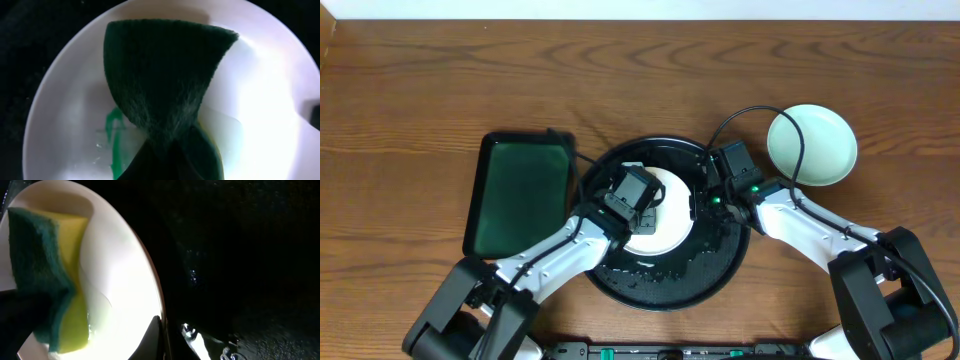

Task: Clean dirty plates on tray and stack at the side
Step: 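Scrub the white plate with the sponge while the right gripper holds it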

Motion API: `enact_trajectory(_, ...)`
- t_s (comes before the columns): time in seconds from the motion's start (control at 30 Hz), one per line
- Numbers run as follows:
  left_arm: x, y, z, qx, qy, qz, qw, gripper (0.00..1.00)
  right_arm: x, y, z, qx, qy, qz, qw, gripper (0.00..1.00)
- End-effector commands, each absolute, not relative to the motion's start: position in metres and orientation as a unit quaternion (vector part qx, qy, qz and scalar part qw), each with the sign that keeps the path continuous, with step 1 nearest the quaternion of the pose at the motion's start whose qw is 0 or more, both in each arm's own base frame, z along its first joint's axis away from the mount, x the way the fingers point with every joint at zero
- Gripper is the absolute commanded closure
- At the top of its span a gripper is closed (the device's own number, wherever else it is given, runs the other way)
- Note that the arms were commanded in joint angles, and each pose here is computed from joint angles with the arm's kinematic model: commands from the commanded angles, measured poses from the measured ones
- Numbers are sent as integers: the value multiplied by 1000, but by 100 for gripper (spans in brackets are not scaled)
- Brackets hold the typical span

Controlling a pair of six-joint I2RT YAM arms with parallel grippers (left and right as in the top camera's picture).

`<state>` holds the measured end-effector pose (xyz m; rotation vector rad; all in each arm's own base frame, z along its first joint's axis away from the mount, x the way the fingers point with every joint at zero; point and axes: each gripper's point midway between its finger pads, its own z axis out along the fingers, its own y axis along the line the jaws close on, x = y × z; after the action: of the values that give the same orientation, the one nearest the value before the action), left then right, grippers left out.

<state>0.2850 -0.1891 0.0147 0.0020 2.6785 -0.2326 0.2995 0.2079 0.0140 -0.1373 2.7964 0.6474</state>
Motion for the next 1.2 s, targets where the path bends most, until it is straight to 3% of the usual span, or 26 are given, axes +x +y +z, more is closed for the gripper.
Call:
enact_trajectory(0.0,299,-137,9,-26,961,52,270,93,298,197,6,-24,972,198,124,99)
enact_trajectory(0.2,315,-117,55,-47,931,93,350,92,295,186,1,-5,978,171,118,99)
enact_trajectory(0.37,321,-126,90,-62,918,42,390,92,295,186,1,-1,978,171,117,99)
enact_trajectory(0.57,309,-196,75,-22,937,-141,318,92,297,187,2,-1,977,173,121,99)
enact_trajectory(0.7,305,-221,51,-21,943,-190,271,92,297,187,2,-1,977,173,120,99)
enact_trajectory(0.93,319,-189,4,-52,957,-102,267,92,297,187,2,-2,978,173,120,99)
enact_trajectory(1.17,332,-113,-3,-97,949,51,296,93,297,187,2,-1,978,173,120,99)
